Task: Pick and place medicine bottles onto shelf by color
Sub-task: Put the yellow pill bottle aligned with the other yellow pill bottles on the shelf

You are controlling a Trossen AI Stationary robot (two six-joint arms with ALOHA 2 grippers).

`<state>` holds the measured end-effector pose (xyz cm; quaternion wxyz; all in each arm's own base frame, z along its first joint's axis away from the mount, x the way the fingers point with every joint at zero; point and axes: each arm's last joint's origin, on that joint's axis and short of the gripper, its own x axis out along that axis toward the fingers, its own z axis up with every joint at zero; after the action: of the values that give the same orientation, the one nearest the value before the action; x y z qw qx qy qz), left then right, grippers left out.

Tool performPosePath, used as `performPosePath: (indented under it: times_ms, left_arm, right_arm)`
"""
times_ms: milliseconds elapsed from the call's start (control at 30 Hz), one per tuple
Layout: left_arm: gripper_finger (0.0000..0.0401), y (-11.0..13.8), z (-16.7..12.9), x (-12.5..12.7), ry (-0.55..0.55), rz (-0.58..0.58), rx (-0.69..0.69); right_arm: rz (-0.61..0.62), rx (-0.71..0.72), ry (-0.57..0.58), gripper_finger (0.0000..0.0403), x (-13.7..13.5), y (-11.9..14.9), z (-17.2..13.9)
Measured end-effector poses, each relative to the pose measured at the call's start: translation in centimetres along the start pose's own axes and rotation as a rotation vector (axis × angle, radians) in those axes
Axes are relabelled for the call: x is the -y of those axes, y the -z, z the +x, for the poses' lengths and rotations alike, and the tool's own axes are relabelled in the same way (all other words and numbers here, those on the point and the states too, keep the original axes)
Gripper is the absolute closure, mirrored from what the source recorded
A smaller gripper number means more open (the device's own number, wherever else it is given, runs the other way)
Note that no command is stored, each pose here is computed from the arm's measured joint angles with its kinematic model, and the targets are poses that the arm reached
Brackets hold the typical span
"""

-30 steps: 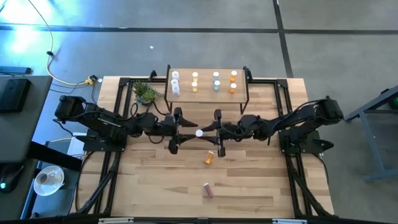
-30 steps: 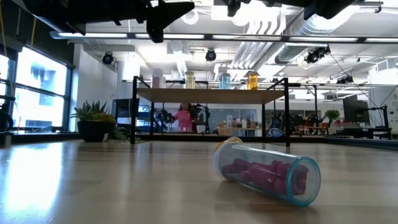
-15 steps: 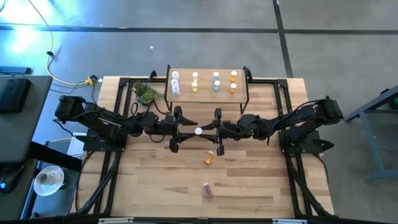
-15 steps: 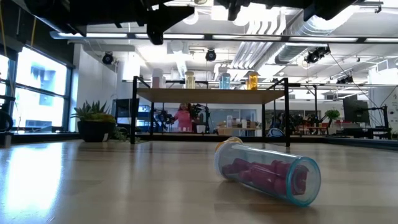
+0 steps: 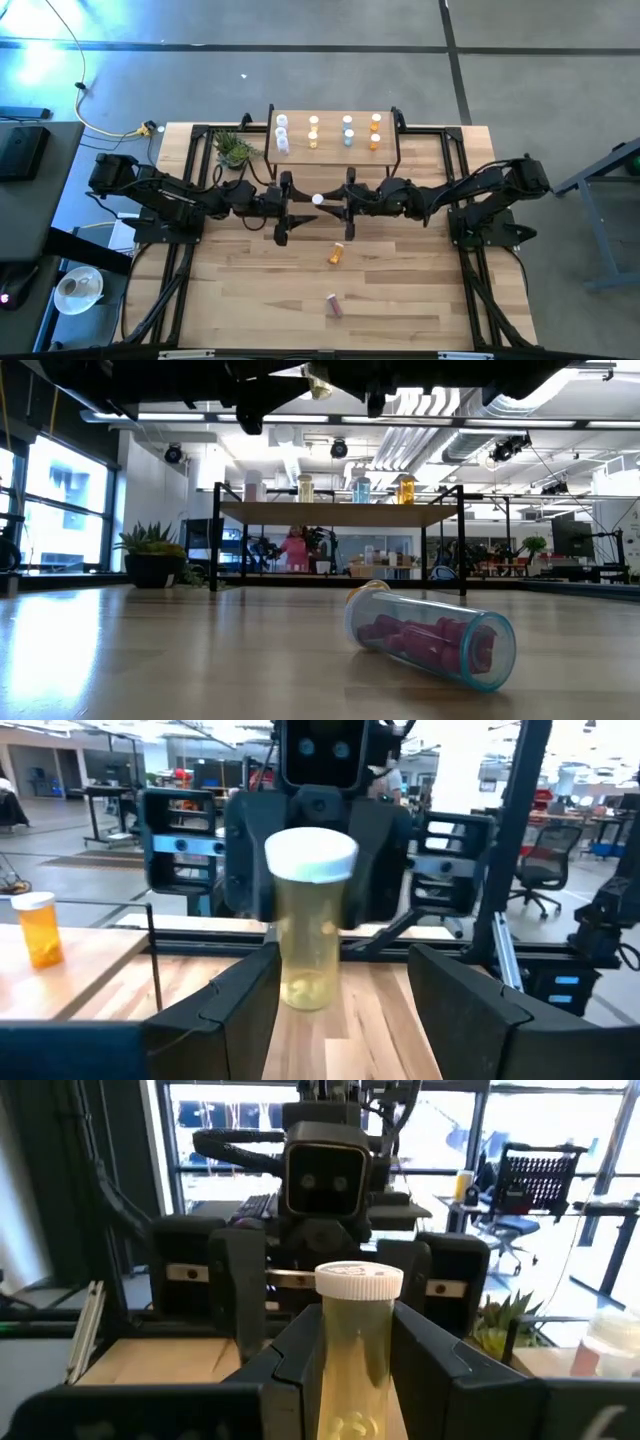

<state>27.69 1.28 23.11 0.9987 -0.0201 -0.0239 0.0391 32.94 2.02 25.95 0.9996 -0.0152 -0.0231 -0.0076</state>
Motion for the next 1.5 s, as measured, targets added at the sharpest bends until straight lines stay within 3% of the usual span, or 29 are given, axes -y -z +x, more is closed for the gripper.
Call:
performPosePath:
  times_ms: [667,1200,1500]
  left_arm:
    - [0.0195,0.3,0.0,-0.5,-0.072,-0.032,-0.037]
    - [0.0306,0.4,0.0,-0.7,-0.079,-0.001,-0.039]
    - [0.0315,0.4,0.0,-0.7,-0.079,0.003,-0.042]
  right_arm:
    - [0.041,0.101,-0.018,0.032,0.1,1.3,1.3]
    - [0.038,0.073,-0.018,0.032,0.1,1.6,1.3]
    - [0.038,0.065,-0.019,0.032,0.1,1.6,1.3]
